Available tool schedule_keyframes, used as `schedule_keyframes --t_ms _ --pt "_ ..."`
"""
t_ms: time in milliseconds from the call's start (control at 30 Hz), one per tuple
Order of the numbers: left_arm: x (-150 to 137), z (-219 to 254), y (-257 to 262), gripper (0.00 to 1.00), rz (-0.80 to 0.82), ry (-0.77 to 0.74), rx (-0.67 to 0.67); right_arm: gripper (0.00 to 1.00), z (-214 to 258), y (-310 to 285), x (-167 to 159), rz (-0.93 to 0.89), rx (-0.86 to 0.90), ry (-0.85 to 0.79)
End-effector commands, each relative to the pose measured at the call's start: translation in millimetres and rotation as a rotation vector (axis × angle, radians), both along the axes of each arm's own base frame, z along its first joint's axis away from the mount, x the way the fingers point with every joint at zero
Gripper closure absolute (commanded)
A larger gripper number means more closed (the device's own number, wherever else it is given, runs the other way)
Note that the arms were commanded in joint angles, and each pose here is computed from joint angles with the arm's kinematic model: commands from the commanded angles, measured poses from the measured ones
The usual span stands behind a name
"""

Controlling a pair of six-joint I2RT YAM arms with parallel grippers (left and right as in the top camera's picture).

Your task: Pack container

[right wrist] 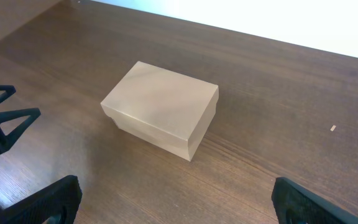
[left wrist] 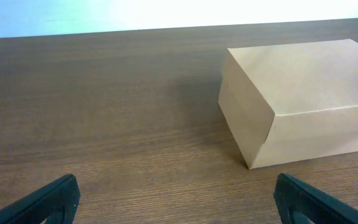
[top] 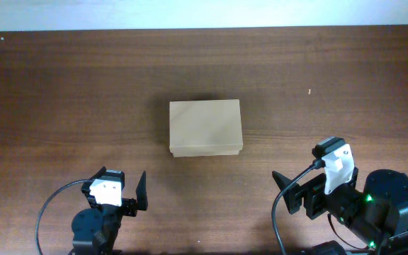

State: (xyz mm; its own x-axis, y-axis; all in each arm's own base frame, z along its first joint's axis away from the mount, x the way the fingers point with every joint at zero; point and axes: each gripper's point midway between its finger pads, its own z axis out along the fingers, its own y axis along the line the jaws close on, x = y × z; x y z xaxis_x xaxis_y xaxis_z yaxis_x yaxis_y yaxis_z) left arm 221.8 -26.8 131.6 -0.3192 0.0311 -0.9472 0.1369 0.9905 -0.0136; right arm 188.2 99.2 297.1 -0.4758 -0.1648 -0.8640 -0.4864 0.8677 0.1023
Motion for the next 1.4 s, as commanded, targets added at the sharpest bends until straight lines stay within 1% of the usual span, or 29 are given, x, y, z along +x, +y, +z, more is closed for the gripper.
schedule_keyframes --t_ms 0,533,767,933,1000,1367 --pt "0 -2 -2 0.0 -0.01 0.0 -0.004 0.01 6 -2 0 -0.013 0.002 -0.018" --pt "0 -2 -2 0.0 -0.01 0.0 -0.004 0.01 6 -2 0 -0.013 0.002 -0.018" --pt "0 -2 -1 0.0 -0.01 0.0 -0.003 0.01 -5 -8 -4 -0.029 -0.035 0.023" --pt "0 -2 -2 0.0 -0.01 0.0 -0.004 0.01 -37 -22 -4 -0.094 -0.113 0.054" --pt "0 -2 -2 0.0 -0.01 0.0 -0.004 0.01 -54 -21 -6 -0.068 -0.137 0.031" --pt "0 -2 -2 0.0 -0.01 0.0 -0.004 0.01 -129 -15 0 -0.053 -0.085 -0.099"
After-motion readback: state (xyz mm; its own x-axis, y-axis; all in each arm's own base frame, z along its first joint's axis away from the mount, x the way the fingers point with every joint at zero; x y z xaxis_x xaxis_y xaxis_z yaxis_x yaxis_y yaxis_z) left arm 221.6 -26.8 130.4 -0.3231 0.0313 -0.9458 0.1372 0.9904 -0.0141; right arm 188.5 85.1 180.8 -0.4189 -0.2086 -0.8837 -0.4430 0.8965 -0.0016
